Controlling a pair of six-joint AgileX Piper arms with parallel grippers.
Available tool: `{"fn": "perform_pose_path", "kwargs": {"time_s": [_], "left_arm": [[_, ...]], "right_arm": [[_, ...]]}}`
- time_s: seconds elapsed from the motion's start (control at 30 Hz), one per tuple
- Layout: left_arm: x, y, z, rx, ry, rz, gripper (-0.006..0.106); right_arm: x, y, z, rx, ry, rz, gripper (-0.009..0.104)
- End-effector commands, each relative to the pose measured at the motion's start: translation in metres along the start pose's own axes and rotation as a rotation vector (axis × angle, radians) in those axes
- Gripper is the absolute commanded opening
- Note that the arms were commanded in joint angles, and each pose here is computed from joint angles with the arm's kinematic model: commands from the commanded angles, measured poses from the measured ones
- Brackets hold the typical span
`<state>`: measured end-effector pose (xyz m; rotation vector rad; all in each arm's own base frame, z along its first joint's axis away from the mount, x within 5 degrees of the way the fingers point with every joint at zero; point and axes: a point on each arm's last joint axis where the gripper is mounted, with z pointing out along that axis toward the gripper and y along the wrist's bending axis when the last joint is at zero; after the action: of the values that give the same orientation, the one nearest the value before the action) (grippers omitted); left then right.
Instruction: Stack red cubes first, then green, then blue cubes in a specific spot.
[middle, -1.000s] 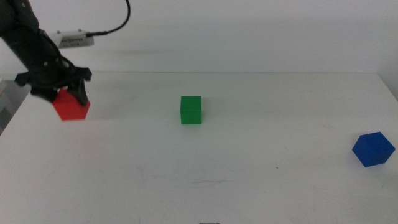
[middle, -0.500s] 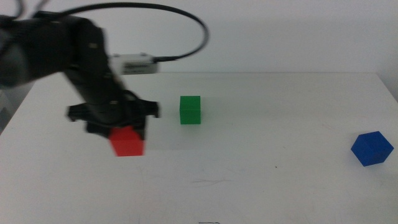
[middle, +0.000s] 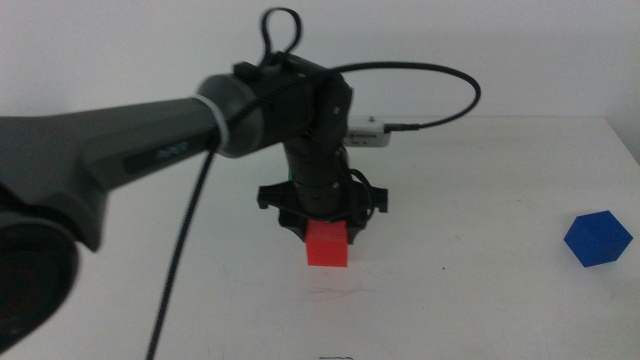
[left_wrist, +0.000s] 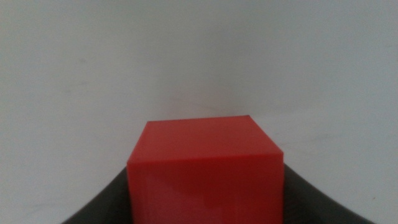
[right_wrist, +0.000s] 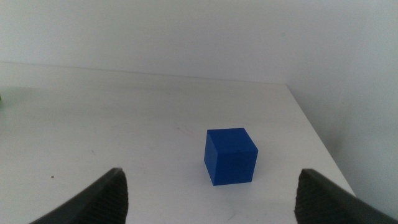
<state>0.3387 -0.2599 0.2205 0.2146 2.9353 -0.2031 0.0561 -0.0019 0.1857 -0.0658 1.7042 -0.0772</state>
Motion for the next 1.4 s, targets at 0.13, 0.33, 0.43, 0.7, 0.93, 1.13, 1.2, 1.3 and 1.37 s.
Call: {"fn": "perform_pose_path", "kwargs": {"time_s": [0.13, 0.33, 0.43, 0.7, 0.93, 1.13, 1.2, 1.3, 1.37], "left_arm": [[-0.003, -0.018, -0.016, 0.045, -0.057, -0.045, -0.002], [-0.001, -0.021, 0.001, 0.051, -0.008, -0.068, -0.002], [-0.001, -0.021, 0.005, 0.046, -0.001, -0.069, -0.002], [-0.002, -0.02, 0.008, 0.038, -0.001, -0.081, 0.003], [-0.002, -0.02, 0.008, 0.039, -0.003, -0.083, 0.094], [-0.003, -0.021, -0.011, 0.055, -0.028, -0.079, 0.094], [-0.003, -0.019, -0.021, 0.056, -0.04, -0.077, 0.094], [0.0, -0.016, -0.041, 0.05, -0.06, -0.09, 0.094], [0.002, -0.013, -0.06, 0.046, -0.097, -0.096, 0.094]], "right_arm": [[-0.014, -0.001, -0.004, 0.005, -0.118, -0.024, 0.094], [-0.014, -0.001, -0.004, 0.005, -0.116, -0.024, 0.094], [-0.014, -0.001, -0.004, 0.005, -0.116, -0.024, 0.094], [-0.014, -0.001, -0.004, 0.005, -0.116, -0.024, 0.094], [-0.014, -0.001, -0.004, 0.005, -0.116, -0.024, 0.094], [-0.014, -0.001, -0.004, 0.005, -0.116, -0.024, 0.094], [-0.014, -0.001, -0.004, 0.005, -0.116, -0.024, 0.094], [-0.014, -0.001, -0.004, 0.005, -0.116, -0.024, 0.094], [-0.014, -0.001, -0.004, 0.005, -0.116, -0.024, 0.094]]}}
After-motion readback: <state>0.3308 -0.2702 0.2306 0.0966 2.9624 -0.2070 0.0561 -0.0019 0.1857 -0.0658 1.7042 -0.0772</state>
